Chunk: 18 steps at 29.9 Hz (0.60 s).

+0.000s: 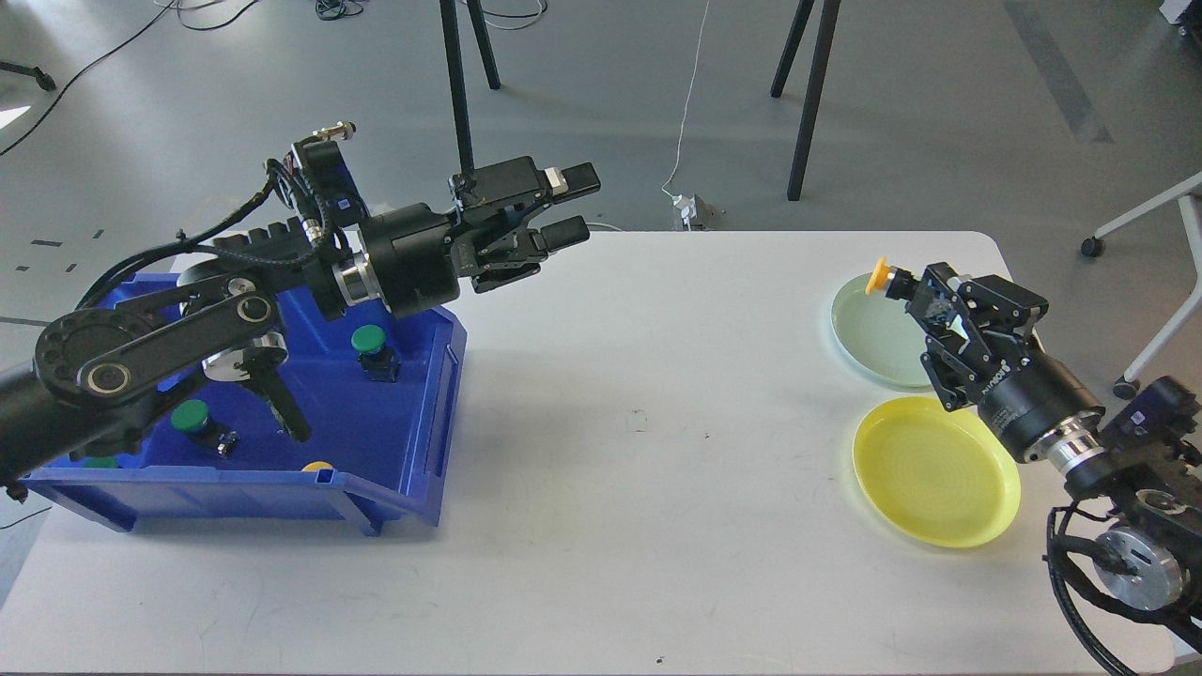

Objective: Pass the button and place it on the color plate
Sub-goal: 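Carry the button with the right gripper and release it on the yellow plate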

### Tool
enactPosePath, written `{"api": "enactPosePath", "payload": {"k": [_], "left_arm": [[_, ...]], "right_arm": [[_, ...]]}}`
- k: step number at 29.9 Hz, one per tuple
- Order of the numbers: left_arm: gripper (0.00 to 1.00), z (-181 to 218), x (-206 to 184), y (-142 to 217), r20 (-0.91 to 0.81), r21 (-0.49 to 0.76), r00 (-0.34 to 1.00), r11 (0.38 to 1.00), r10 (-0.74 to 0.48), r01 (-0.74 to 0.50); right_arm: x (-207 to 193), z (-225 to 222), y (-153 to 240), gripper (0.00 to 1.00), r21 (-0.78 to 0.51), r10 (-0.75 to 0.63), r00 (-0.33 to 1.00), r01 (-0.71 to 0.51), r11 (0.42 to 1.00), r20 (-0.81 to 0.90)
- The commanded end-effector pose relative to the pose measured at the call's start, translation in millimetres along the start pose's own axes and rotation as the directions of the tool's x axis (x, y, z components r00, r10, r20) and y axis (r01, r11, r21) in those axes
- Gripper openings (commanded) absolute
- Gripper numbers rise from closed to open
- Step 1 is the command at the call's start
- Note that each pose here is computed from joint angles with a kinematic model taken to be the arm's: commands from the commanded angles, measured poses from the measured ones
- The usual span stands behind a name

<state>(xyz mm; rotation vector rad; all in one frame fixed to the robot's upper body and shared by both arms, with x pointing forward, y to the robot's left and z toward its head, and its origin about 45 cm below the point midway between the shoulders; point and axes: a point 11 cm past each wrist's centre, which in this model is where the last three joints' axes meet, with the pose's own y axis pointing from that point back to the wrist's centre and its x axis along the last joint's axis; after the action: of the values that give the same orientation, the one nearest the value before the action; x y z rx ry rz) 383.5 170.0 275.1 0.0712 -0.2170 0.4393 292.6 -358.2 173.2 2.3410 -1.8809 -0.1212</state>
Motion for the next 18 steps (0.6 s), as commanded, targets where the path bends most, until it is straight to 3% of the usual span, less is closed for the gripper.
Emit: {"api": "enactPosePath", "payload": {"k": [1,6,12,15,18], "left_arm": [[0.82,-0.3,0.4,0.2,-0.001,0.001,1.000,1.000,0.002,-0.002],[0.83,0.0,2.0,0.6,-0.014,-0.004,1.000,1.000,0.012,-0.012],[0.84,-0.5,2.2,0.9,-0.019,-0.004,1.000,1.000,0.013,-0.013],[0.84,-1.0,2.5,0.8,-0.019,-0.003,1.000,1.000,0.014,-0.014],[0.84,-0.6,3.2,1.3,-0.018,-0.003,1.000,1.000,0.016,-0.016]], "right_arm": [[9.8,32.6,29.9,0.06,-0.086,0.065,0.981,-0.082,0.993,-0.182],[8.1,70.9,54.0,0.06,-0.191,0.065,0.952,-0.126,0.973,-0.298],[6.6,84.2,62.3,0.09,-0.230,0.056,0.949,-0.132,0.964,-0.310],[11.1,88.8,65.3,0.13,-0.242,0.067,0.947,-0.148,0.959,-0.315],[7.1,93.3,64.0,0.25,-0.244,0.072,0.950,-0.150,0.958,-0.304]]}}
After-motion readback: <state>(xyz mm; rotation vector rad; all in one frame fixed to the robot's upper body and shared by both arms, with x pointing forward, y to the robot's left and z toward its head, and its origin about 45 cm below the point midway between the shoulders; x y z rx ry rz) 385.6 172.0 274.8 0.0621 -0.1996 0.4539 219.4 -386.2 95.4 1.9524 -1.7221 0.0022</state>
